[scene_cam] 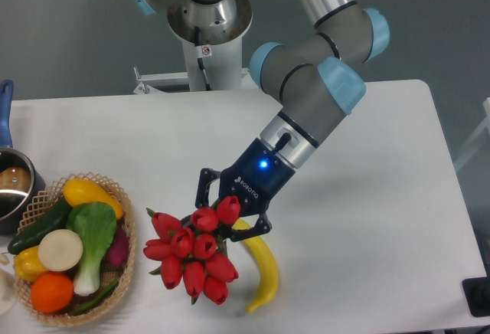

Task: Insert the flowers into the vase
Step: 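Lower the tulip stems down into the dark grey vase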

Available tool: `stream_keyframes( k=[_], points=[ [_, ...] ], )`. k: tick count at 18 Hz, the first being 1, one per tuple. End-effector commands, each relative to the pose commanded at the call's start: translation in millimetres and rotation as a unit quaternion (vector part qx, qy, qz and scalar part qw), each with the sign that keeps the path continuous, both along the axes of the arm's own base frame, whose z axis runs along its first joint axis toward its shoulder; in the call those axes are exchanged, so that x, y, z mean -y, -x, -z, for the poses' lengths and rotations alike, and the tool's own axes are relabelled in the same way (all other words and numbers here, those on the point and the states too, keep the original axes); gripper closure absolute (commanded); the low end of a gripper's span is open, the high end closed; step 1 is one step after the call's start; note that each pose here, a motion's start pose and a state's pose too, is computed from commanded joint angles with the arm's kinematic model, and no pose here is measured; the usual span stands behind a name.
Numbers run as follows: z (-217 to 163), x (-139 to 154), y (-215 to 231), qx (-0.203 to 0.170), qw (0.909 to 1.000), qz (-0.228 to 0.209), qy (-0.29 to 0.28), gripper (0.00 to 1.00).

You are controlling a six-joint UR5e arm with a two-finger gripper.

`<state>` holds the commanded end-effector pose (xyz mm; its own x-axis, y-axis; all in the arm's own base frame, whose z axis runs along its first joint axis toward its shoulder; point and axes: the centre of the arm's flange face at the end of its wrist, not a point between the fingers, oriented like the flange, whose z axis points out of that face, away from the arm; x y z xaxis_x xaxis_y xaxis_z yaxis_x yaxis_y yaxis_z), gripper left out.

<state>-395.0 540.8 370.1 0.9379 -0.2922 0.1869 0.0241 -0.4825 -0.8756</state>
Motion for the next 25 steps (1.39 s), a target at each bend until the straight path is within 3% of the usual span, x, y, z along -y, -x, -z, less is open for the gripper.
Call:
stream_keyframes(
  k=[7, 11, 14, 19, 25],
  points=[
    [11.8, -2.6, -10.1, 0.002, 0.9999, 0.006, 0.011, 0.66],
    [25.5, -0.8, -21.4, 0.01, 0.9996, 0.009, 0.024, 0.55],
    [30.2, 1.0, -26.0, 0.006, 0.9992, 0.005, 0.038, 0.29],
    [33.4, 17.3, -40.9, 0.005, 0.9984, -0.002, 0.056, 0.01],
    [31.3, 40.4, -45.8, -0.014, 0.996, -0.025, 0.085, 0.0]
  ],
)
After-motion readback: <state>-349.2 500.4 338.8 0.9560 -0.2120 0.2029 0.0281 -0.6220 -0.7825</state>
